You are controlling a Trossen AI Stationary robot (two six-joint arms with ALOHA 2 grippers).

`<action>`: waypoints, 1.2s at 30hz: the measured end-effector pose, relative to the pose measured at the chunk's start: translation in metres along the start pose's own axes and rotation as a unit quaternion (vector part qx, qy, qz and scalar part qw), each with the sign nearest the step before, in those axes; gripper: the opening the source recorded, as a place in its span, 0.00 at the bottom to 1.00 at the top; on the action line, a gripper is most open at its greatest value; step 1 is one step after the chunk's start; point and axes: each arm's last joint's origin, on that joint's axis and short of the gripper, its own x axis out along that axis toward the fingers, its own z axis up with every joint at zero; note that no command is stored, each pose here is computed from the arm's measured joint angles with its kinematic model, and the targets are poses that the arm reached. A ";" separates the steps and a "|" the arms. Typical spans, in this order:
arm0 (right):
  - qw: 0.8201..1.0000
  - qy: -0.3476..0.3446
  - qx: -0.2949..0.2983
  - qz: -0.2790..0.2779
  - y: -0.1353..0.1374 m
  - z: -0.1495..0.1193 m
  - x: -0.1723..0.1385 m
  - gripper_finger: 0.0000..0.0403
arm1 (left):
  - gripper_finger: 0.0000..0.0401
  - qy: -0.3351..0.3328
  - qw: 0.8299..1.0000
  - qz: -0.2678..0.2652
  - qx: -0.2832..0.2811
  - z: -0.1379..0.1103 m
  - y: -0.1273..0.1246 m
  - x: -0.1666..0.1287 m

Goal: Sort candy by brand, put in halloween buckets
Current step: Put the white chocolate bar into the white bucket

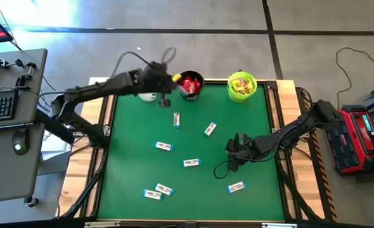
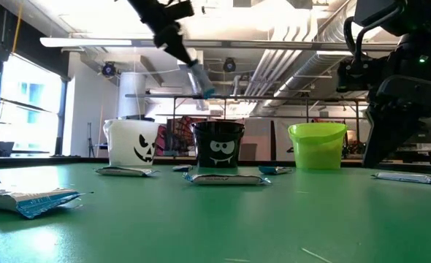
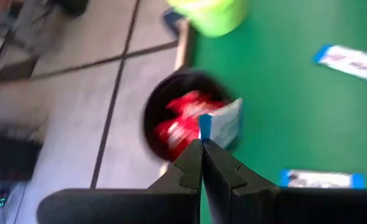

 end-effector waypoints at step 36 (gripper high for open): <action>1.000 -0.001 0.000 0.002 0.000 0.000 0.000 0.00 | 0.00 0.246 0.950 0.017 -0.190 -0.153 0.050 0.018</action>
